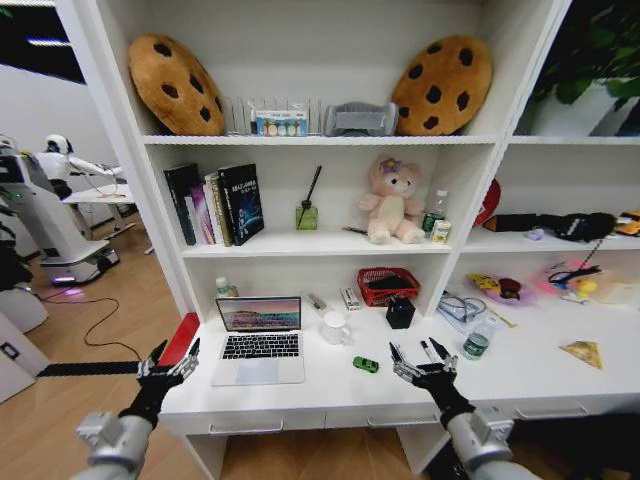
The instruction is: Organize the objects on the table.
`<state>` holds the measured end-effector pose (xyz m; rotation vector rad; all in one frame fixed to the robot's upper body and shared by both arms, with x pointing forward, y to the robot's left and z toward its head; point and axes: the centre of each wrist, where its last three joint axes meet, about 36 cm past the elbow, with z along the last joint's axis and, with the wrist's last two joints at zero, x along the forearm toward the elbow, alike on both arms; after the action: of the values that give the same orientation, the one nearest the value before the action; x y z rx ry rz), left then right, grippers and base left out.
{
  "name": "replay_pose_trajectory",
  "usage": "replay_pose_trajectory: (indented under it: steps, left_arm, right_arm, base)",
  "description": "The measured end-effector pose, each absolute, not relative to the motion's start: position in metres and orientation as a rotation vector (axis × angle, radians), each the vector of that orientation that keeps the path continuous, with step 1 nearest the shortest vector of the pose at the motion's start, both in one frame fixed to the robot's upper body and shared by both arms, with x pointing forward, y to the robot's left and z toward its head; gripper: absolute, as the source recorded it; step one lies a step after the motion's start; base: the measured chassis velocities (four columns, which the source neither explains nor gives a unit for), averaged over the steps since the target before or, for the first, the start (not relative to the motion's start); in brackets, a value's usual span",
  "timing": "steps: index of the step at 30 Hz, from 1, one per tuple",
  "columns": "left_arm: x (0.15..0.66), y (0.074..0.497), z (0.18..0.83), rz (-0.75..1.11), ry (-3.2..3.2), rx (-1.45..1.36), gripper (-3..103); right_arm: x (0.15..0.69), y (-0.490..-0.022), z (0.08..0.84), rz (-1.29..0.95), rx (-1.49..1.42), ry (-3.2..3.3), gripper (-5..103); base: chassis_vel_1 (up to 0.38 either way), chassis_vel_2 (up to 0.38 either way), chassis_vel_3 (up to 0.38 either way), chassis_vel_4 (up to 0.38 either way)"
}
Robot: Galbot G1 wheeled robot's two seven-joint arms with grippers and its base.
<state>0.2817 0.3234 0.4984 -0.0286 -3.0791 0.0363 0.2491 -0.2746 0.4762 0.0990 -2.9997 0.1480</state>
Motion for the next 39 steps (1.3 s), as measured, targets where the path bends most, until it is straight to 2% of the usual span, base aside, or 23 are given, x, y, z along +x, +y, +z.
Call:
replay_pose_trajectory:
  steps: [2, 3, 5, 6, 8, 9, 11, 12, 15, 16, 17, 32, 34, 39]
  left_arm:
    - [0.304, 0.321, 0.515, 0.02, -3.078, -0.042, 56]
    - [0.304, 0.321, 0.515, 0.02, -3.078, -0.042, 56]
    - [0.32, 0.316, 0.523, 0.025, -3.054, -0.044, 44]
    - [0.32, 0.316, 0.523, 0.025, -3.054, -0.044, 44]
    - [0.334, 0.298, 0.531, 0.079, -2.99, -0.07, 34]
    - [0.334, 0.298, 0.531, 0.079, -2.99, -0.07, 34]
    - [0.35, 0.275, 0.54, 0.109, -2.942, -0.114, 23]
    - [0.35, 0.275, 0.54, 0.109, -2.942, -0.114, 23]
    - [0.37, 0.26, 0.542, 0.102, -2.94, -0.118, 7]
    - [0.37, 0.26, 0.542, 0.102, -2.94, -0.118, 7]
    - [0.378, 0.257, 0.543, 0.101, -2.94, -0.124, 3]
    - [0.471, 0.192, 0.545, 0.084, -2.848, -0.243, 0]
    - [0.492, 0.182, 0.547, 0.053, -2.814, -0.193, 0]
    - [0.506, 0.177, 0.547, 0.032, -2.718, -0.117, 0]
  right_arm:
    - [0.263, -0.277, 0.473, 0.13, 0.118, -2.992, 100]
    - [0.263, -0.277, 0.473, 0.13, 0.118, -2.992, 100]
    - [0.283, -0.279, 0.469, 0.13, 0.129, -3.002, 100]
    - [0.283, -0.279, 0.469, 0.13, 0.129, -3.002, 100]
    - [0.297, -0.283, 0.468, 0.149, 0.138, -3.005, 100]
    - [0.297, -0.283, 0.468, 0.149, 0.138, -3.005, 100]
    - [0.305, -0.289, 0.468, 0.173, 0.157, -2.995, 100]
    - [0.305, -0.289, 0.468, 0.173, 0.157, -2.995, 100]
    - [0.32, -0.293, 0.467, 0.208, 0.204, -2.987, 100]
    - [0.32, -0.293, 0.467, 0.208, 0.204, -2.987, 100]
    - [0.323, -0.294, 0.466, 0.209, 0.209, -2.984, 100]
    - [0.325, -0.306, 0.457, 0.166, 0.112, -2.976, 100]
    - [0.322, -0.307, 0.455, 0.157, 0.082, -2.977, 100]
    - [0.323, -0.308, 0.454, 0.145, 0.064, -2.977, 100]
  base:
    - [0.0, 0.0, 0.0, 0.0]
    - [0.0, 0.0, 0.0, 0.0]
    - [0.0, 0.0, 0.0, 0.0]
    - [0.0, 0.0, 0.0, 0.0]
    - [0.0, 0.0, 0.0, 0.0]
    - [0.0, 0.0, 0.0, 0.0]
    - [0.0, 0.0, 0.0, 0.0]
    - [0.0, 0.0, 0.0, 0.0]
    - [0.0, 0.0, 0.0, 0.0]
    - [0.0, 0.0, 0.0, 0.0]
    - [0.0, 0.0, 0.0, 0.0]
    - [0.0, 0.0, 0.0, 0.0]
    - [0.0, 0.0, 0.0, 0.0]
    - [0.0, 0.0, 0.0, 0.0]
